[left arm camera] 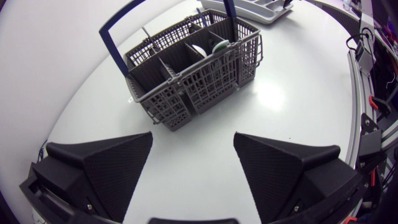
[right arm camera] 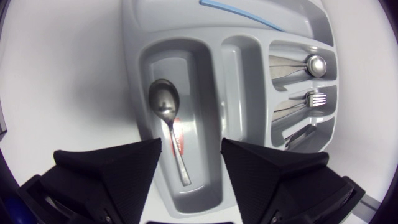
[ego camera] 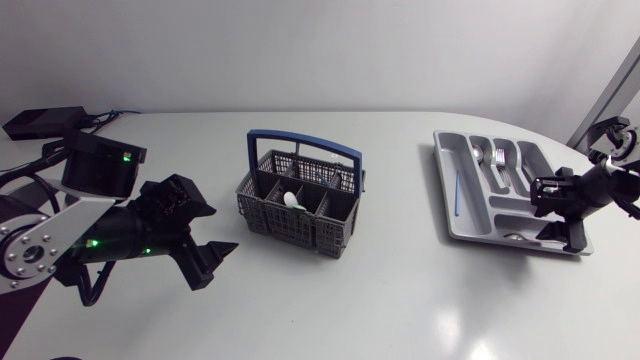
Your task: Unload the cutlery basket into the drawer organizer.
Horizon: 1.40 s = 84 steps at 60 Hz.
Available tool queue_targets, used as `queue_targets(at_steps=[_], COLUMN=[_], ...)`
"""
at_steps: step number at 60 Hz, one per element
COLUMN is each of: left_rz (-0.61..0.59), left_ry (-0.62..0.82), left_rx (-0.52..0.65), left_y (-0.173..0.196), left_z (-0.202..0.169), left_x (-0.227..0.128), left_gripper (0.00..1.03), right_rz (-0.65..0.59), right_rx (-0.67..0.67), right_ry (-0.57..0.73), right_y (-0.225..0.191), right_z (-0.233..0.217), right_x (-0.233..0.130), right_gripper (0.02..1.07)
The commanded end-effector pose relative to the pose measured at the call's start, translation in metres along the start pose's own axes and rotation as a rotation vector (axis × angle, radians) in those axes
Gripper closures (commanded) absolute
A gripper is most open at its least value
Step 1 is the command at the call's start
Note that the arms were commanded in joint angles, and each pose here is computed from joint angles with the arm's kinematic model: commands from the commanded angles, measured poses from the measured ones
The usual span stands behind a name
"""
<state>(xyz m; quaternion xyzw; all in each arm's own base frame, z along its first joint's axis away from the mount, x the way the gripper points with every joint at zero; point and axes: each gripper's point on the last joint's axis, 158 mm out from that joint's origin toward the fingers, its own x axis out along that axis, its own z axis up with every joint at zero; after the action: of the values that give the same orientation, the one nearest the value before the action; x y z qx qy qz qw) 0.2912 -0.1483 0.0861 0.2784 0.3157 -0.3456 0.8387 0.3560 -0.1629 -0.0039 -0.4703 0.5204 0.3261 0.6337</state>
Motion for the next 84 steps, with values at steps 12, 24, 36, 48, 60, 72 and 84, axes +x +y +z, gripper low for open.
queue_targets(at_steps=[12, 24, 36, 48, 60, 72, 84], left_rz=[0.014, 0.008, -0.028, -0.08, -0.169, -0.253, -0.284], left_ry=[-0.03, -0.06, -0.049, -0.102, -0.016, 0.137, 0.186], left_rx=[-0.024, 0.008, 0.023, -0.062, -0.219, -0.356, -0.427], left_y=[0.005, 0.003, 0.003, 0.01, 0.009, -0.005, -0.011], left_z=[0.006, 0.018, 0.031, 0.065, 0.081, 0.078, 0.081], left_x=[0.0, 0.008, 0.028, 0.032, 0.04, 0.056, 0.067], left_gripper=[0.12, 0.12, 0.12, 0.21, 0.34, 0.39, 0.44], right_rz=[-0.044, -0.027, -0.019, 0.007, 0.054, 0.077, 0.091], right_rx=[0.108, 0.163, 0.188, 0.26, 0.28, 0.304, 0.307], right_ry=[-0.099, -0.192, -0.281, -0.35, -0.389, -0.404, -0.408], right_y=[0.005, 0.031, 0.065, 0.089, 0.118, 0.129, 0.137], right_z=[0.028, 0.071, 0.127, 0.173, 0.207, 0.22, 0.225], right_x=[-0.048, -0.067, -0.087, -0.1, -0.111, -0.123, -0.125], right_gripper=[0.06, 0.07, 0.07, 0.07, 0.07, 0.07, 0.07])
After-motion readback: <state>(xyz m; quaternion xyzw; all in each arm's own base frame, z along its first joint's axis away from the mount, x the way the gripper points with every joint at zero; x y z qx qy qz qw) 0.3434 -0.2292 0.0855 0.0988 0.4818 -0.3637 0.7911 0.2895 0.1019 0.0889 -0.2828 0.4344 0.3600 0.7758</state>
